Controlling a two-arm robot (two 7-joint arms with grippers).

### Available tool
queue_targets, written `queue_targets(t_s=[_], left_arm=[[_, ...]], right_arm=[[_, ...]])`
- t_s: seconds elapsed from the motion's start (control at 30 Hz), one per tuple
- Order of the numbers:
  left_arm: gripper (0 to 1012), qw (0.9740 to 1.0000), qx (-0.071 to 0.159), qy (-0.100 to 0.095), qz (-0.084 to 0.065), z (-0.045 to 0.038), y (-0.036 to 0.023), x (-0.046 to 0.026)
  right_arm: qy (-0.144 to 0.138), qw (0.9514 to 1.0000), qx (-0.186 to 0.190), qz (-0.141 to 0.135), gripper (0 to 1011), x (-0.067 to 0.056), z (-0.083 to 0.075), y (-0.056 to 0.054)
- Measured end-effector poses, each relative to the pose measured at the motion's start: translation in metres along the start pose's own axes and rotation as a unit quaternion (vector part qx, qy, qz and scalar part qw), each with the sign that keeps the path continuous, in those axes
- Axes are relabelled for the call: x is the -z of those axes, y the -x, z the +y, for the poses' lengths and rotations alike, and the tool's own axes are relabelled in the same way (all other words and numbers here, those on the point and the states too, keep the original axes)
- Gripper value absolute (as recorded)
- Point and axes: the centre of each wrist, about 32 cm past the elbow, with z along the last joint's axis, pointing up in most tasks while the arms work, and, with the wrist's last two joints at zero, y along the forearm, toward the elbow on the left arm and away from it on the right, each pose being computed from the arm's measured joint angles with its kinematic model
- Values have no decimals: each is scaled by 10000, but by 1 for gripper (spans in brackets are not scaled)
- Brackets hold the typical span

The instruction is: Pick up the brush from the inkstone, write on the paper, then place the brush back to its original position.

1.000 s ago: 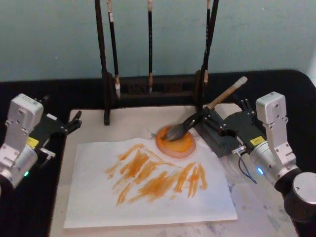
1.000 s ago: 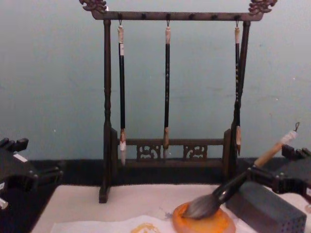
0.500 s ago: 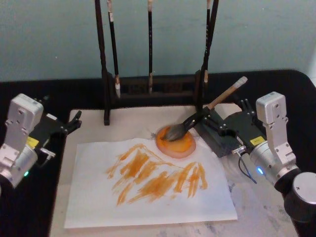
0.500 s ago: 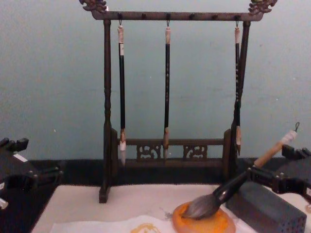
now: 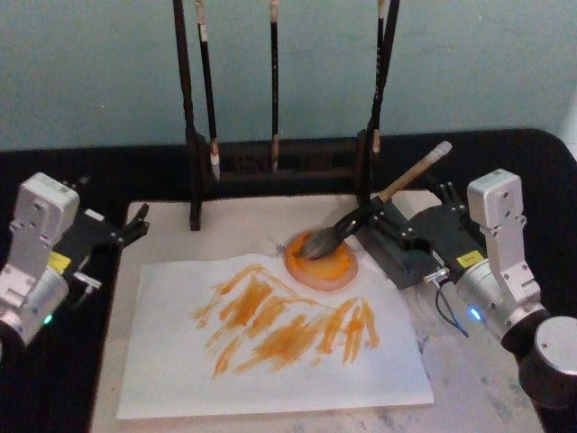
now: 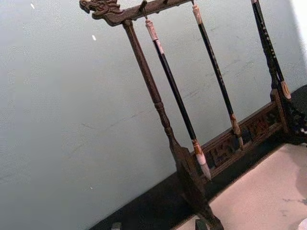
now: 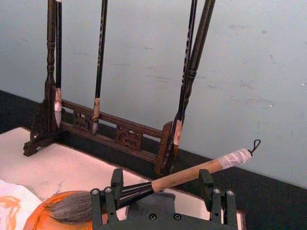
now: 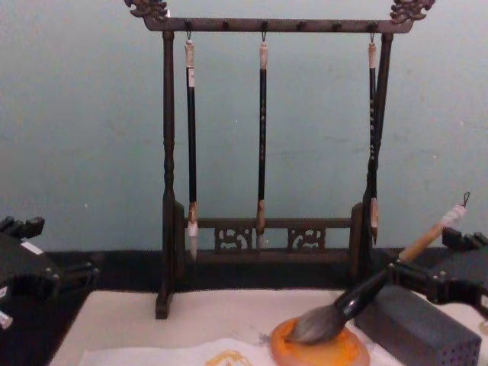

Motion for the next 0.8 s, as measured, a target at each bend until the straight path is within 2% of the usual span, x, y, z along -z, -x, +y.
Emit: queue_targets(t_s=[0.8], left_arm=[[1001, 10000, 0, 0, 0, 0, 0, 0]], right_arm=[[0, 10000, 0, 0, 1000, 0, 0, 0]])
